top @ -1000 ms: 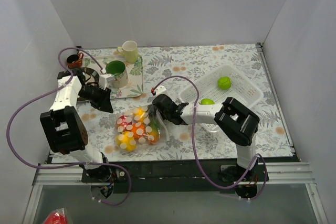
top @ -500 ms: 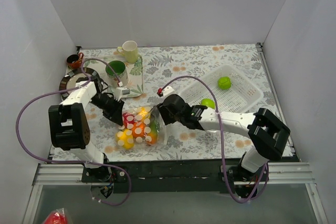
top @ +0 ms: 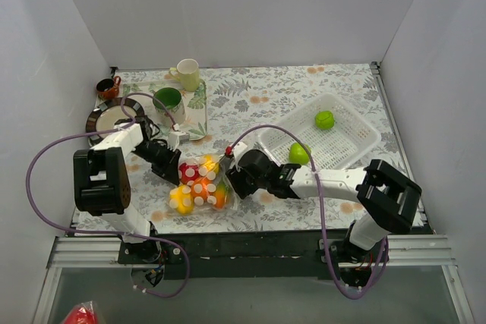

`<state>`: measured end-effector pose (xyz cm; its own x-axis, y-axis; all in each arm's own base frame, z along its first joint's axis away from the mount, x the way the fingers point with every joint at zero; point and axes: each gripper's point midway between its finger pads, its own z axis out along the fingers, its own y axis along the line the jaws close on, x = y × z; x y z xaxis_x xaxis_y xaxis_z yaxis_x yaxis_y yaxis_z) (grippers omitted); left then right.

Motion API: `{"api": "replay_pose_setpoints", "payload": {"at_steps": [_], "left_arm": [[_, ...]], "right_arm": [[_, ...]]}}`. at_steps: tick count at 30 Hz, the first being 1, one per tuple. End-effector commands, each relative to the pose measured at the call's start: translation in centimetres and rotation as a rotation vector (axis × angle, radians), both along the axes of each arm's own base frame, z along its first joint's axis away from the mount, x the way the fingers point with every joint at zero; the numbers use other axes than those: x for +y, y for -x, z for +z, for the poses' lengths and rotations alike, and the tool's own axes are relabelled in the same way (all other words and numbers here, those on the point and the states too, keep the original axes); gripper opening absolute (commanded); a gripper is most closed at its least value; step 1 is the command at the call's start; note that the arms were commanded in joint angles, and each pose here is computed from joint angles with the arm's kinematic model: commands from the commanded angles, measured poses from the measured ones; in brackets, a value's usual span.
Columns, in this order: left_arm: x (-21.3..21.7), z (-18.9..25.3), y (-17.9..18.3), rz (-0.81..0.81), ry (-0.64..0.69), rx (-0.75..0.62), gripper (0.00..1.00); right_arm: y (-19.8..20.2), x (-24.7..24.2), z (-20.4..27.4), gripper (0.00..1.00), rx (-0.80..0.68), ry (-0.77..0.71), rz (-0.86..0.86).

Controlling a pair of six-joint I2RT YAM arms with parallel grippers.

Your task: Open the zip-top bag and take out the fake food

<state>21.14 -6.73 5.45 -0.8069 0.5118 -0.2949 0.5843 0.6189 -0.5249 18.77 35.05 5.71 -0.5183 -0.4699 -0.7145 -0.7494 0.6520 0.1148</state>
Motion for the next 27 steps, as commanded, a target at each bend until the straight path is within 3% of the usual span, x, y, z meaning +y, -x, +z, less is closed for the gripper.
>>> {"api": "replay_pose_setpoints", "payload": {"at_steps": [1, 9, 13, 16, 27], "left_arm": [[-0.8, -0.2, -2.2, -0.003, 0.012, -0.099, 0.04], [-2.0, -2.2, -2.3, -0.026, -0.033, -0.096, 0.02], [-2.1, -2.8, -2.5, -0.027, -0.048, -0.089, 0.02], [-2.1, -2.6, -3.0, -0.020, -0.051, -0.099, 0.02], [-2.2, -3.0, -3.2, -0.020, -0.054, -0.101, 0.02]], "right_arm": [[1.3, 3.3, 4.8, 0.62, -0.109, -0.197, 0.169], [2.7, 4.8, 5.8, 0.66, -0.230, -0.190, 0.348], [6.2, 5.9, 4.5, 0.68, -0.141, -0.197, 0.570], [7.3, 5.9, 2.8, 0.68, -0.055, -0.137, 0.646], [9.2, 4.6, 0.0, 0.67, 0.047, -0.081, 0.724]]}}
